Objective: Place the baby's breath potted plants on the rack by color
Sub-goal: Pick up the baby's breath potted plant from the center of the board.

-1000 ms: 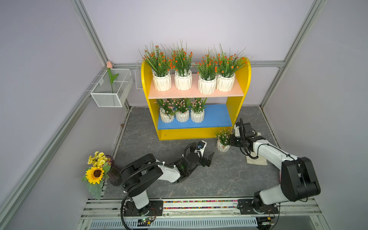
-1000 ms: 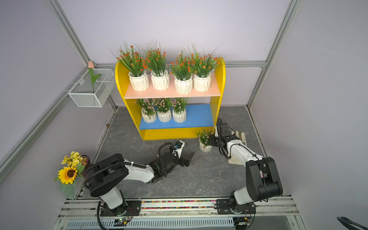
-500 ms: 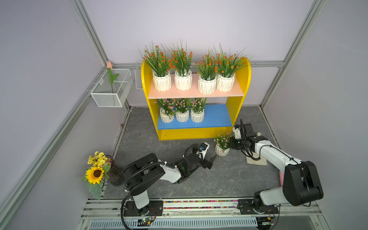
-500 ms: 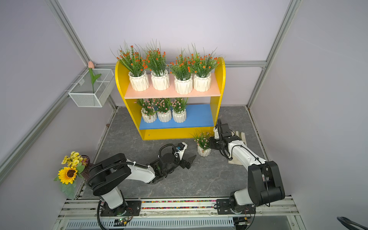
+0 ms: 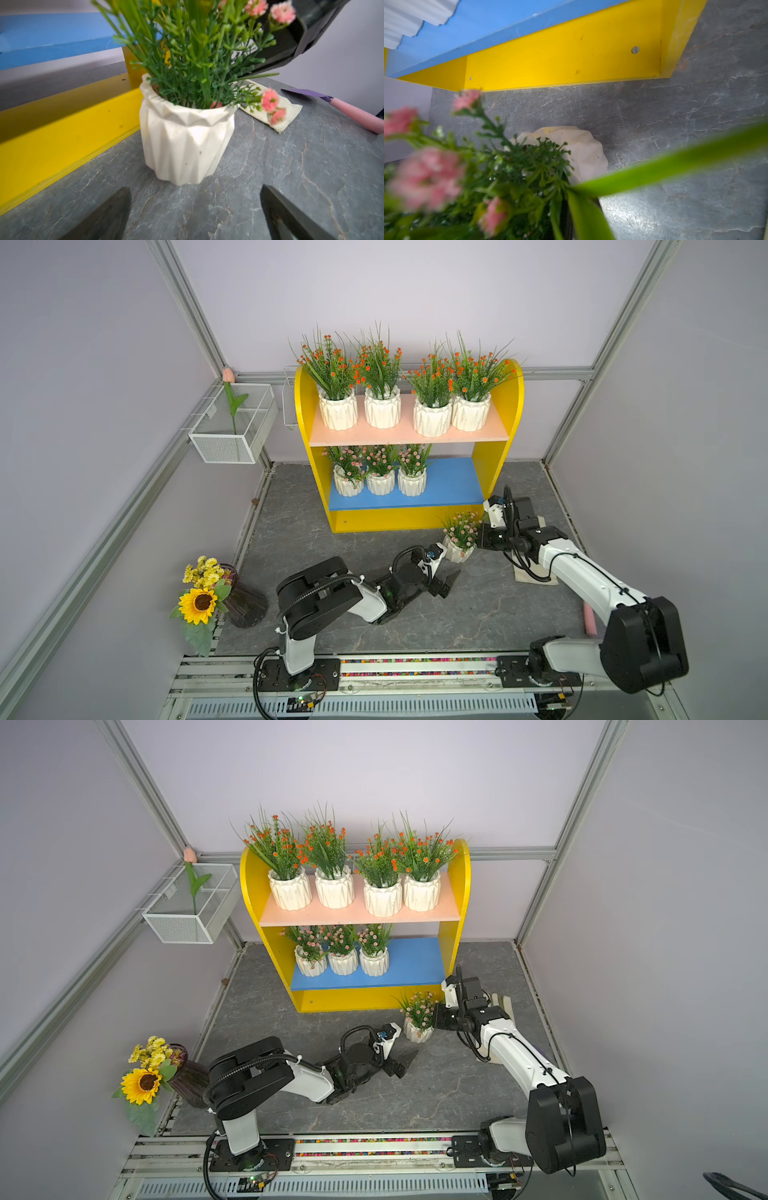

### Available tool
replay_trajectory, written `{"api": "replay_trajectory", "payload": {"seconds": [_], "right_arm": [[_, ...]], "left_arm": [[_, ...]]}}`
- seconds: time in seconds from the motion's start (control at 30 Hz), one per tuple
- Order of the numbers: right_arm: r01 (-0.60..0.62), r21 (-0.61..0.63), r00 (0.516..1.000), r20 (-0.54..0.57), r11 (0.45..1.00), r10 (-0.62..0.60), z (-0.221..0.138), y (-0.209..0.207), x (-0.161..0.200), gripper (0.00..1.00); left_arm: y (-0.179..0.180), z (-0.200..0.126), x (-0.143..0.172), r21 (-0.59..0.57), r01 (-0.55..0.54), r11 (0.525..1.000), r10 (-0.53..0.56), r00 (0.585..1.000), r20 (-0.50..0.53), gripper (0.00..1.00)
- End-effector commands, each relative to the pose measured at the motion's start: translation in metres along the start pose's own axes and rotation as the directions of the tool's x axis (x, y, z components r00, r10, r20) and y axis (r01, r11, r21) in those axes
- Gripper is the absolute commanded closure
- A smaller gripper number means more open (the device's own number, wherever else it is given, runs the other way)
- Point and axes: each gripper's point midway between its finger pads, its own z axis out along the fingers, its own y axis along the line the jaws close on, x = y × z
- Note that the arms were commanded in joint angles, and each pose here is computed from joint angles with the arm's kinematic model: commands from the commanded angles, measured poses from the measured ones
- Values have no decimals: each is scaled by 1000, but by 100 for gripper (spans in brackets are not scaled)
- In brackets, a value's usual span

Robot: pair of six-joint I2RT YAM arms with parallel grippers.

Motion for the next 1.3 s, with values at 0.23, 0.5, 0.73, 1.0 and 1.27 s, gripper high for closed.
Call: {"api": "replay_trajectory", "payload": {"seconds": [0.23,0.5,0.73,1.0,1.27], "right_arm": [[18,-104,1000,26,994,-15,-15,33,8,93],[19,-128,1000,15,992,-17,-17,40,18,93],[27,-140,1000,7,990,-27,-16,48,24,93],[14,-138,1000,-4,990,-15,-14,50,34,93],[-1,-133,1000,2,991,2,-14,52,40,93]], "left_arm": [[8,18,-23,-92,-12,996,23,993,120,0],[6,22,-25,-92,-31,995,44,988,148,0],[3,24,-25,-88,-51,995,64,987,149,0],[7,25,-29,-151,-63,987,88,982,166,0],[11,25,-33,-228,-43,973,87,979,186,0]]}}
